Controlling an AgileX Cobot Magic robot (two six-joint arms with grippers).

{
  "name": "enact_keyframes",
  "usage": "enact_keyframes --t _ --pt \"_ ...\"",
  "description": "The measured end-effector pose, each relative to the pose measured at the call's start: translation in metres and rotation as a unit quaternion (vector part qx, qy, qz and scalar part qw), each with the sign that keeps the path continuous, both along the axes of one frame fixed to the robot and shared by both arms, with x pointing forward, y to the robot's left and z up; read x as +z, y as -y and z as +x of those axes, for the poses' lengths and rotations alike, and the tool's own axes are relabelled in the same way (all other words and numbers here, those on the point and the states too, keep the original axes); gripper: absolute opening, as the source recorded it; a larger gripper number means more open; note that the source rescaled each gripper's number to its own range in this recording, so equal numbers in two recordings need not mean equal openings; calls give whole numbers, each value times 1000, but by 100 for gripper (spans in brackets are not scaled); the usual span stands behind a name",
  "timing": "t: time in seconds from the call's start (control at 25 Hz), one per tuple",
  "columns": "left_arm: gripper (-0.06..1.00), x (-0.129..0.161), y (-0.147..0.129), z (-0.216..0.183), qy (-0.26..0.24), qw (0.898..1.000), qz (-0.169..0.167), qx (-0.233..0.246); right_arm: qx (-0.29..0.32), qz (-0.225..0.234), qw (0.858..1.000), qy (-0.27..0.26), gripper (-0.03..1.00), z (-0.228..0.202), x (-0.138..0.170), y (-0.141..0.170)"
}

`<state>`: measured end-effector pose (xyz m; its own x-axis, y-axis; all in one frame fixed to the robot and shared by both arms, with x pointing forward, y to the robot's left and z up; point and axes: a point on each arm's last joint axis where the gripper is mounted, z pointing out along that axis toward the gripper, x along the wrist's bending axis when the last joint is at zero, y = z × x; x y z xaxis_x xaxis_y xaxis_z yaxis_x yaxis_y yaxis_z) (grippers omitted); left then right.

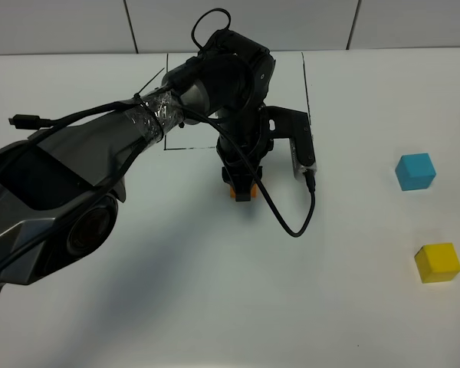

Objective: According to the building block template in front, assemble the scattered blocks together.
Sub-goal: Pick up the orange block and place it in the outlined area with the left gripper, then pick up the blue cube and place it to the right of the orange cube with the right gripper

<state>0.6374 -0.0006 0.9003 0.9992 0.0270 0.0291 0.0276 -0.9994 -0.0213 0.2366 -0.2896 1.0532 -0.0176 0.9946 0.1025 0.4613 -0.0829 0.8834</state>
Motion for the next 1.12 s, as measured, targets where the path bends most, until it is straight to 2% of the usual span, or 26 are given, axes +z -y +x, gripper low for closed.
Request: enact_keyframes --t 0.32,0.44,0.6,0.84,0.96,1.12 --pt "0 0 0 0 0 1000 0 1 0 0 1000 0 75 0 0 0" --pt "6 -2 0 0 -2 1000 0 2 0 0 1000 0 75 0 0 0" --pt "30 -7 0 0 -7 1000 2 4 0 0 1000 0 75 0 0 0" --pt "75 -2 4 -3 -17 999 -20 20 0 0 1000 0 75 0 0 0" --pt "87 9 4 -3 -10 999 -27 32 0 0 1000 0 75 0 0 0" --pt "92 27 4 -4 5 999 -39 34 0 0 1000 0 75 0 0 0"
